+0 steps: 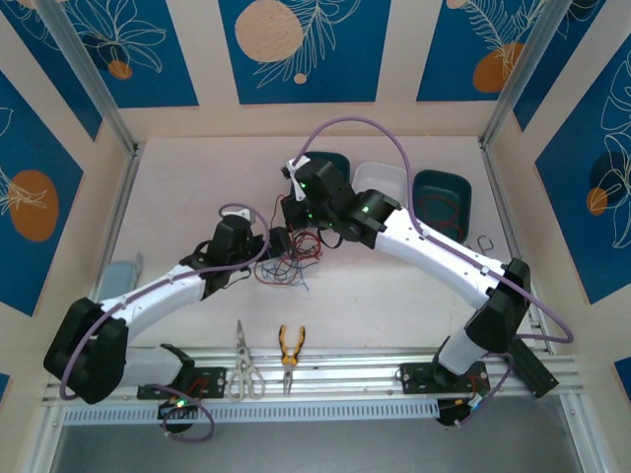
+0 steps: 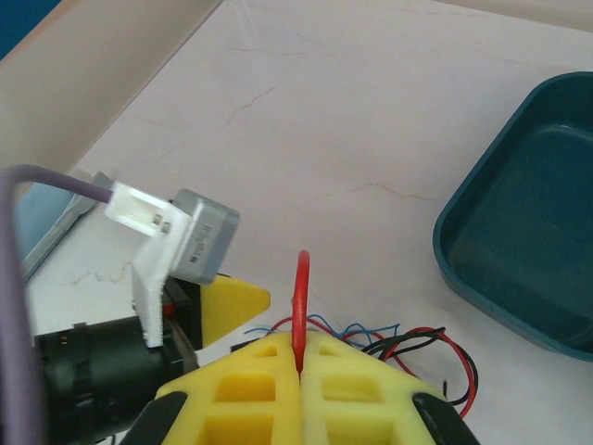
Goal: Untangle the cables
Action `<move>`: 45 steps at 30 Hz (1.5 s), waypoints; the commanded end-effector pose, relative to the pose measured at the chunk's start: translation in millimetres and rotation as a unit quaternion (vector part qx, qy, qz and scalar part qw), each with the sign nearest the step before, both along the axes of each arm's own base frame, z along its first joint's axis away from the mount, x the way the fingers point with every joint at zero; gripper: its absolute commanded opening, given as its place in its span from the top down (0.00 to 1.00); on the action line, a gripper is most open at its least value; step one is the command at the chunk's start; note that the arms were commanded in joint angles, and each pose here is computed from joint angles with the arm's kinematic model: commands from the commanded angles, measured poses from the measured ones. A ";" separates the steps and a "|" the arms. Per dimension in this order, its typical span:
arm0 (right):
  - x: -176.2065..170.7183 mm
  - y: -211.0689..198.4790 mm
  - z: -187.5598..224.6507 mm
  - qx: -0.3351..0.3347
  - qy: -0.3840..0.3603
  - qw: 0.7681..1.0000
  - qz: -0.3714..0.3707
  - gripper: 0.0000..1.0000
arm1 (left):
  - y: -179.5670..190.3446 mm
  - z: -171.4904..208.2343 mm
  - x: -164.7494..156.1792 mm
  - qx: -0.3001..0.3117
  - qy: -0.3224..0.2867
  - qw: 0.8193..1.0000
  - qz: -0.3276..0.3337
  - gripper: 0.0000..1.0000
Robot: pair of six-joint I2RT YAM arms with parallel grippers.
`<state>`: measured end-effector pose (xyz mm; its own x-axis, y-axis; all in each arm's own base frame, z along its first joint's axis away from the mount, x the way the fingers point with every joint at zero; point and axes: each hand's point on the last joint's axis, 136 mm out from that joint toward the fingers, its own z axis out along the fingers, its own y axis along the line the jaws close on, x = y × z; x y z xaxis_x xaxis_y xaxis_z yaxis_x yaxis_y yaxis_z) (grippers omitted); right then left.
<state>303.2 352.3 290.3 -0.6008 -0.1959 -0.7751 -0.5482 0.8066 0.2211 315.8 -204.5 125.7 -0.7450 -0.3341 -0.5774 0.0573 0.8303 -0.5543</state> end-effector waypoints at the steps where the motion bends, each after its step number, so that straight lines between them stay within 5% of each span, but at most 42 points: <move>1: -4.2 -7.4 38.3 0.043 -0.035 0.998 -0.001 1.00 | 2.1 -15.6 -3.3 -0.006 0.031 0.999 0.014 0.00; 12: -10.1 -21.8 87.2 0.077 -0.093 0.993 0.000 1.00 | 15.3 -59.6 -10.1 0.018 0.075 0.996 0.047 0.00; 29: -13.0 -29.9 177.2 0.089 -0.192 0.977 0.022 1.00 | 13.6 -60.1 -7.5 0.019 0.070 0.996 0.044 0.00; 45: 26.0 -66.3 182.9 0.015 -0.202 0.977 -0.067 1.00 | 25.5 -35.5 -7.5 0.039 0.033 0.997 0.049 0.00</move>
<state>317.8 306.8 467.0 -0.2665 -0.1042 -0.9582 -0.5576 0.8276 0.0651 309.2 -189.3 84.6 -0.7651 -0.3764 -0.5224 -0.0622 0.8507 -0.5219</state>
